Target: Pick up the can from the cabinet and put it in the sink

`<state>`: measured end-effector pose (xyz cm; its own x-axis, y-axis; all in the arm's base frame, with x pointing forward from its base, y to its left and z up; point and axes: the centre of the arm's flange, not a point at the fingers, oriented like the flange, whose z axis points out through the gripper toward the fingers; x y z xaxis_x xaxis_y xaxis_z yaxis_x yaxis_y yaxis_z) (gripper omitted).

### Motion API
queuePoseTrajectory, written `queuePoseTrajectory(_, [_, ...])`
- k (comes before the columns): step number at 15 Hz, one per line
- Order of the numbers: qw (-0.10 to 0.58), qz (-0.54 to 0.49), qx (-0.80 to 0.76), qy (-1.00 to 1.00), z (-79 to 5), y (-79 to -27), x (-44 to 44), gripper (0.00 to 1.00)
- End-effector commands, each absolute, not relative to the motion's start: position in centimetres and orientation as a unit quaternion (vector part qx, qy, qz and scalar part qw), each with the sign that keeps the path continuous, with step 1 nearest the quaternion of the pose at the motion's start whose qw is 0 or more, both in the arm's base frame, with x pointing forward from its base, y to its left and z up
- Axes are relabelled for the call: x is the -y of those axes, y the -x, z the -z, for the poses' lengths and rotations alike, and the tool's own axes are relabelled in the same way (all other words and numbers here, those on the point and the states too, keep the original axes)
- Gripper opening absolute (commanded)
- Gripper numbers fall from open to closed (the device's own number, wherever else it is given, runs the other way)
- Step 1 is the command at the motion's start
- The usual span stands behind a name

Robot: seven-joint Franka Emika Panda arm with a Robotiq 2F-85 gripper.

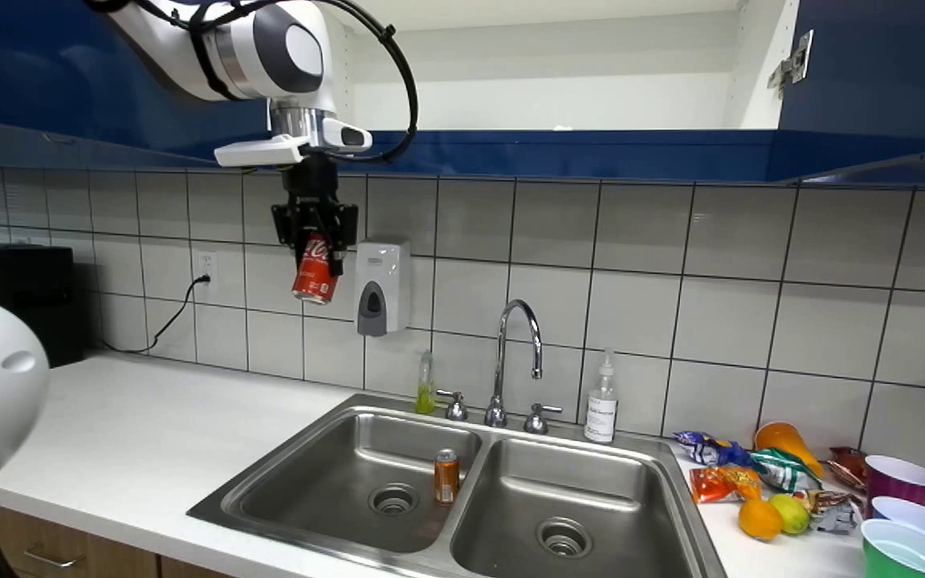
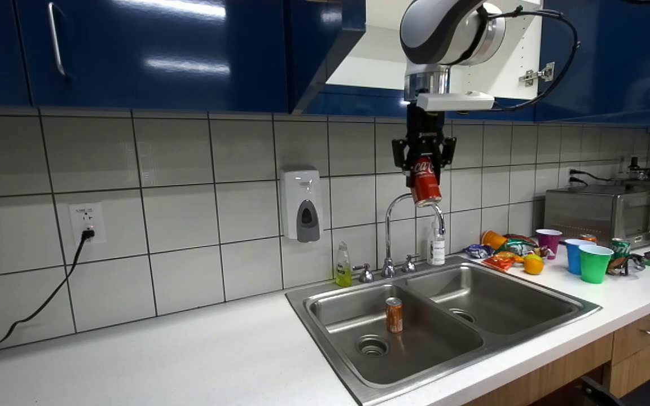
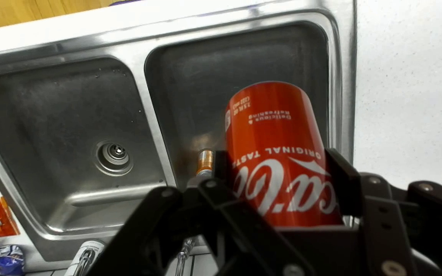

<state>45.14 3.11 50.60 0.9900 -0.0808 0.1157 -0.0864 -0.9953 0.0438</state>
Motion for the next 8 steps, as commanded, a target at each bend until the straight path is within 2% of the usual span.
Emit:
queuePoseTrajectory(1, [0.019, -0.062, 0.039, -0.997, -49.1, -44.9, -2.7, 0.38])
queuePoseTrajectory(8, [0.019, -0.056, 0.041, -0.997, -44.3, -45.8, -1.8, 0.38])
